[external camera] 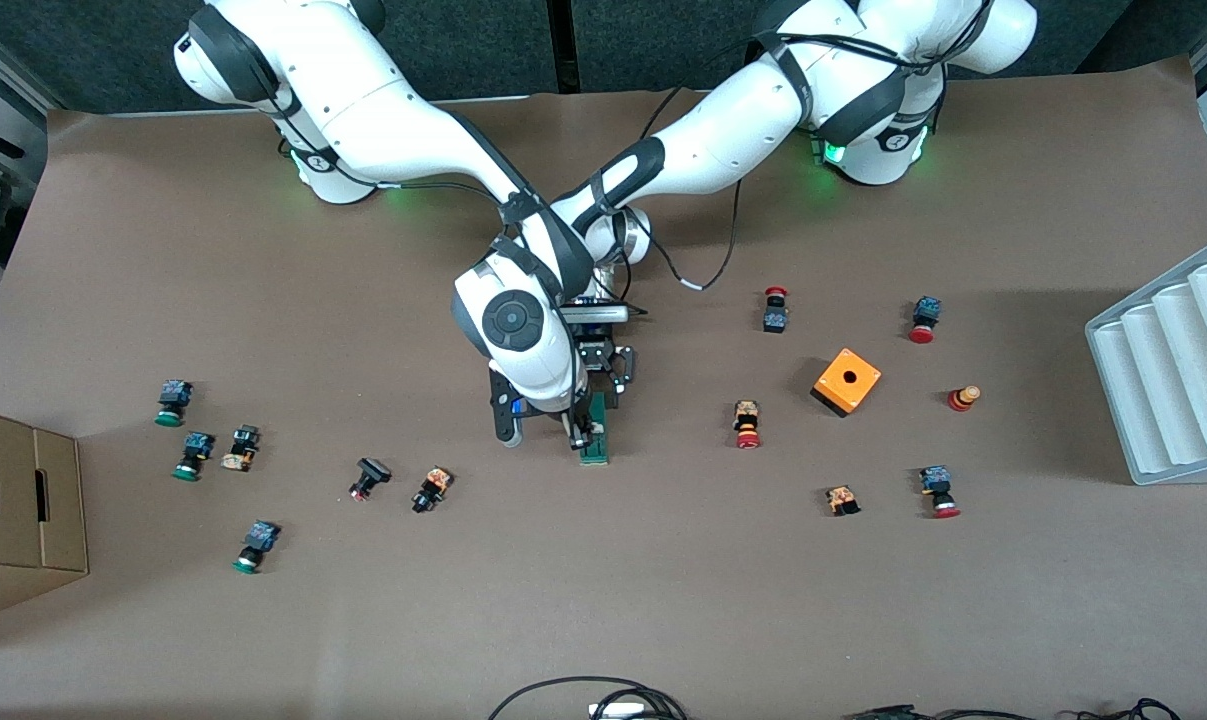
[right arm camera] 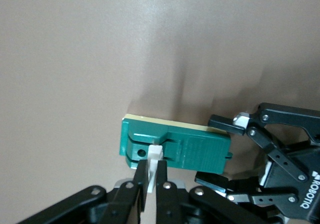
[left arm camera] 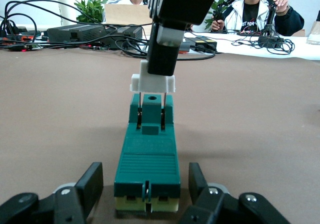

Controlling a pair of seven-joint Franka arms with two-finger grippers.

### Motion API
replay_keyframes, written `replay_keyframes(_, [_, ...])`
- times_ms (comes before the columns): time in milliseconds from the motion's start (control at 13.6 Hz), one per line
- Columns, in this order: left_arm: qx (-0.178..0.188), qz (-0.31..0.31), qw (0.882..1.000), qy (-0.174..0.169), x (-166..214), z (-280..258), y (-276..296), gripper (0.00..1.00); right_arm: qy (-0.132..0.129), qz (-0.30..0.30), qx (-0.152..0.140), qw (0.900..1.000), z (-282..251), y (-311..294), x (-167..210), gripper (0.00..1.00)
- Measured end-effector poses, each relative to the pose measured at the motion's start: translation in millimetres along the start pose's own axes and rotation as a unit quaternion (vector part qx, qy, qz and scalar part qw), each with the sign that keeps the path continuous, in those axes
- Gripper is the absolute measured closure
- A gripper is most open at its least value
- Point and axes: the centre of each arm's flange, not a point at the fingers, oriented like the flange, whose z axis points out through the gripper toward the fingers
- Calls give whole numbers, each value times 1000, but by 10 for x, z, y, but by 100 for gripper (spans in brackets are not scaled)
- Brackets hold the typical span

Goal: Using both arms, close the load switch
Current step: 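Press the white lever fully down with the right gripper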

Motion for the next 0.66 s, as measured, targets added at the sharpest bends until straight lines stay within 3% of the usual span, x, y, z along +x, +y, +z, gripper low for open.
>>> replay_keyframes(664, [0,0,1000,0,0,0,0,22,-3,5,10,1000,38,-160,26,87])
